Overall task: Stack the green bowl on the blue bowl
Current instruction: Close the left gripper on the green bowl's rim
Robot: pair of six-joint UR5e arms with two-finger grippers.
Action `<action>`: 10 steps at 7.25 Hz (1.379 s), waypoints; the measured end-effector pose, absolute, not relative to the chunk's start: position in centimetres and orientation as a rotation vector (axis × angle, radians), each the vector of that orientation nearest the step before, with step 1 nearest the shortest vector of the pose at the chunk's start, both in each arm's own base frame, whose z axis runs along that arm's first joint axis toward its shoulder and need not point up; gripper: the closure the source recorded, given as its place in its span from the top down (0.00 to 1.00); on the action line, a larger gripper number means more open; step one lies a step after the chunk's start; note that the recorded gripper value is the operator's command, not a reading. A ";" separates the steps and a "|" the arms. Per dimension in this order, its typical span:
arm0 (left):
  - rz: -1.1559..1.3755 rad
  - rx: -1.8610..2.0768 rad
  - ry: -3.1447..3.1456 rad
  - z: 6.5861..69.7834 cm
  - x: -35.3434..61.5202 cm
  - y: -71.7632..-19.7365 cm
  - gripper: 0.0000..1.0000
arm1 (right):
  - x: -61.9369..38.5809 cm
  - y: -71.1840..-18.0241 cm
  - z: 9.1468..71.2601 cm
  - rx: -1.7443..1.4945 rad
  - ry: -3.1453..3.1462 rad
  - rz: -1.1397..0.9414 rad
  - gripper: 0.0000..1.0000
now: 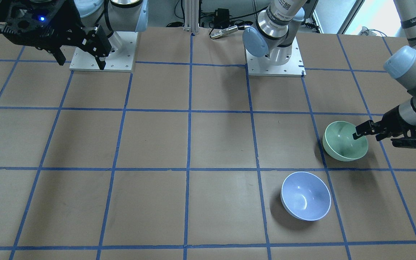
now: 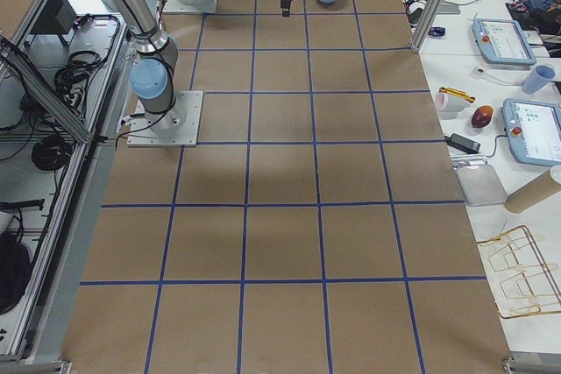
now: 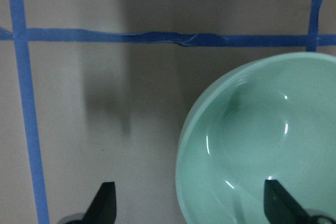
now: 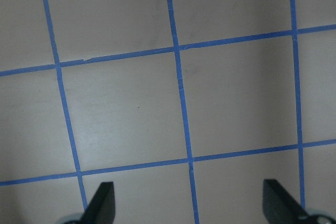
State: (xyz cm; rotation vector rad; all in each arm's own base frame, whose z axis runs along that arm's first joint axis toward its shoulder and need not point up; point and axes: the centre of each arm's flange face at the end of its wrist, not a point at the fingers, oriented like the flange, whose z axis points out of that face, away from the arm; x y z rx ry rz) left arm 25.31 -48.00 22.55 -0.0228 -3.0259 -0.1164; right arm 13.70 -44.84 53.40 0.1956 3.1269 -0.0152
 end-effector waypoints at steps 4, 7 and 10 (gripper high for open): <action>-0.123 -0.100 -3.012 20.4 24.7 -47.4 1.00 | 13.7 -44.8 53.4 0.196 3.127 -0.014 1.00; -0.144 -0.116 -2.996 19.3 24.8 -47.4 1.00 | 13.7 -44.8 53.4 0.196 3.127 -0.014 1.00; -0.145 -0.116 -2.987 18.9 24.8 -47.5 0.83 | 13.7 -44.9 53.4 0.196 3.127 -0.016 1.00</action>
